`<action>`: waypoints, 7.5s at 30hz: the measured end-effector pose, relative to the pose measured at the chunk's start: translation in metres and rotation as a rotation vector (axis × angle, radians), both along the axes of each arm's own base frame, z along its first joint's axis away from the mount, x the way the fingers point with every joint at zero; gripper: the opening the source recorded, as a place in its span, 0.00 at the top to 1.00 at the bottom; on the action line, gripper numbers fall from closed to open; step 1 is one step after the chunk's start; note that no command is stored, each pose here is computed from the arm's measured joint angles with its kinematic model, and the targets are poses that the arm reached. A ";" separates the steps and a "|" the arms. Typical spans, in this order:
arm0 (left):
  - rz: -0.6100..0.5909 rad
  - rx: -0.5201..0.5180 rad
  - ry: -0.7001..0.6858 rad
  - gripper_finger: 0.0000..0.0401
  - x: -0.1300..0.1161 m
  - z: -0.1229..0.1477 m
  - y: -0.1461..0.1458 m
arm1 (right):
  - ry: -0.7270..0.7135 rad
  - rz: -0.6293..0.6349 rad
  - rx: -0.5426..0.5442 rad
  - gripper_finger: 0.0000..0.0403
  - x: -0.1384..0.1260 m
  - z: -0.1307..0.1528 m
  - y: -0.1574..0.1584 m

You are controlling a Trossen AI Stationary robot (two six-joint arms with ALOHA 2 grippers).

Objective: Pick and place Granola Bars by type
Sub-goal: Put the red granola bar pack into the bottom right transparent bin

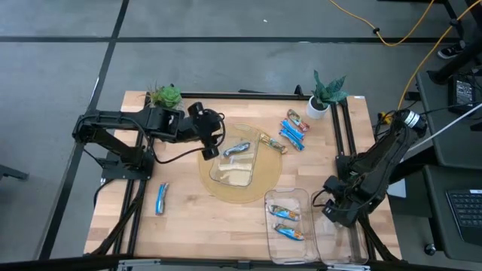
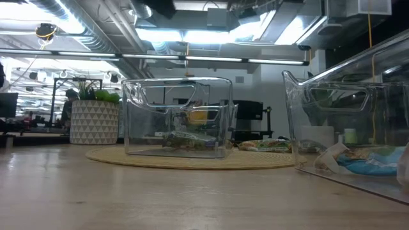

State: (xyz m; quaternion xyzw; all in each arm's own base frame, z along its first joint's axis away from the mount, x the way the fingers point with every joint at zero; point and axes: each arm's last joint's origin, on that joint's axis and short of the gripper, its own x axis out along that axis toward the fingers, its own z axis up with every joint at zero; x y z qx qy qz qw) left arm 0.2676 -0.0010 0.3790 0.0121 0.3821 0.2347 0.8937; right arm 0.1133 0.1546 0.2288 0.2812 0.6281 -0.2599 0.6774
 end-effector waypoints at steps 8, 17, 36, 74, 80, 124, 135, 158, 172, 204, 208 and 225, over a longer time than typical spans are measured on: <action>0.126 -0.073 0.233 0.59 -0.026 -0.015 -0.006 | -0.176 0.142 -0.264 0.49 0.001 0.067 -0.013; 0.237 -0.088 0.271 0.59 -0.043 -0.019 -0.032 | -0.477 0.188 -0.470 0.49 0.013 0.115 -0.042; 0.517 -0.239 0.221 0.60 -0.075 -0.063 -0.087 | -0.560 0.457 -0.747 0.49 0.046 0.148 -0.104; 0.846 -0.659 0.382 0.44 -0.134 -0.194 -0.149 | -1.000 0.659 -0.731 0.49 0.106 0.119 -0.148; 0.866 -0.633 0.416 0.35 -0.141 -0.210 -0.142 | -1.046 0.654 -0.760 0.49 0.108 0.124 -0.148; 0.760 -0.768 0.360 0.95 -0.140 -0.230 -0.147 | -1.071 0.621 -0.745 0.49 0.109 0.125 -0.148; 0.714 -0.731 0.258 0.96 -0.130 -0.204 -0.154 | -1.071 0.621 -0.745 0.49 0.109 0.125 -0.148; 0.354 -0.311 -0.307 0.97 -0.112 -0.032 -0.107 | -1.062 0.608 -0.724 0.49 0.108 0.124 -0.148; 0.177 -0.146 -0.296 0.97 -0.095 -0.003 -0.089 | -1.076 0.527 -0.653 0.49 0.109 0.122 -0.148; -0.242 0.011 -0.465 0.97 0.012 0.023 -0.001 | -1.499 0.545 -0.513 0.27 0.155 0.133 -0.191; -0.268 -0.004 -0.476 0.97 0.020 0.020 0.008 | -1.516 0.549 -0.526 0.26 0.162 0.141 -0.195; -0.322 0.007 -0.505 0.97 0.025 0.021 0.019 | -1.538 0.562 -0.460 0.25 0.184 0.140 -0.209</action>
